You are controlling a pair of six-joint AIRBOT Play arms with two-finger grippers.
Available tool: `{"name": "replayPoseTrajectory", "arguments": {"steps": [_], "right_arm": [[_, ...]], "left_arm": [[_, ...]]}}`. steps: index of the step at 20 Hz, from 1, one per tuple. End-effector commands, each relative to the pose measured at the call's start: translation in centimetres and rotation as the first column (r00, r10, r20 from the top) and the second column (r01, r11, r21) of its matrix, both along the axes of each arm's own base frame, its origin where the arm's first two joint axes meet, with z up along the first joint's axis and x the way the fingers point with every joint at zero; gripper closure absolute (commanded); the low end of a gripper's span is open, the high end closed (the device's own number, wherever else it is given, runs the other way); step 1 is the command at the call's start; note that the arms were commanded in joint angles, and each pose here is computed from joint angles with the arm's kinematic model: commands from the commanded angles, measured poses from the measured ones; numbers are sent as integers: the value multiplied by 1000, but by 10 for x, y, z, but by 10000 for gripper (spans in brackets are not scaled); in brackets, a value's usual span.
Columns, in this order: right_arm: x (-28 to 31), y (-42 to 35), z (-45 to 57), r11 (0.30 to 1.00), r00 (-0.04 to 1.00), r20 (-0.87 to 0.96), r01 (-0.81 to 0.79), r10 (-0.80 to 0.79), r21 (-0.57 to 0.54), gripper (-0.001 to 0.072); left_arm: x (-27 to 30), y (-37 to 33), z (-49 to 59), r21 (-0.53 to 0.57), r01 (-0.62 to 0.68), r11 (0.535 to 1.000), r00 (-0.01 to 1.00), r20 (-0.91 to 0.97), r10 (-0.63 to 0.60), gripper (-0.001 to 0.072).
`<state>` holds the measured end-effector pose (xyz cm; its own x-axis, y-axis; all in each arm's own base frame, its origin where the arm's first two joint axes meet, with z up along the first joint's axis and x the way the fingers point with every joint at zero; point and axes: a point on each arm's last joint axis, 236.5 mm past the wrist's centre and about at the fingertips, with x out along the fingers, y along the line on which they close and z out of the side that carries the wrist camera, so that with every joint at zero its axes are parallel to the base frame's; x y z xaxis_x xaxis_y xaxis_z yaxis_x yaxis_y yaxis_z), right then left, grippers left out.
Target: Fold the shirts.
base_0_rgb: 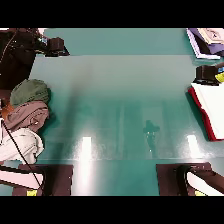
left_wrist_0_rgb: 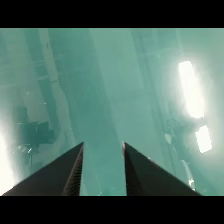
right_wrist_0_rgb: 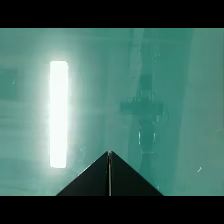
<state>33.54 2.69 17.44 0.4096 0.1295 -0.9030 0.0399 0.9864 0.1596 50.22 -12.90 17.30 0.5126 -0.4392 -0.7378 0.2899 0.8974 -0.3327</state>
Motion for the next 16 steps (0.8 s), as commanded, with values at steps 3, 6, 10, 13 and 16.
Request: {"name": "replayPoseTrajectory", "arguments": {"steps": [3, 6, 10, 13, 16], "right_arm": [[0, 1, 0, 1000, 1000, -1, -2, 2, 1, 692], [0, 1, 0, 1000, 1000, -1, -2, 2, 1, 692], [0, 1, 0, 1000, 1000, -1, -2, 2, 2, 692], [0, 1, 0, 1000, 1000, -1, -2, 2, 1, 692], [0, 1, 0, 1000, 1000, 0, -3, 3, 0, 692]], "left_arm": [[0, 0, 0, 0, 0, 1000, 1000, 0, 0, 393], [0, 0, 0, 0, 0, 1000, 1000, 0, 0, 393], [0, 0, 0, 0, 0, 1000, 1000, 0, 0, 393], [0, 0, 0, 0, 0, 1000, 1000, 0, 0, 393], [5, 0, 3, -4, -7, 1000, 1000, 21, 7, 393]]}}
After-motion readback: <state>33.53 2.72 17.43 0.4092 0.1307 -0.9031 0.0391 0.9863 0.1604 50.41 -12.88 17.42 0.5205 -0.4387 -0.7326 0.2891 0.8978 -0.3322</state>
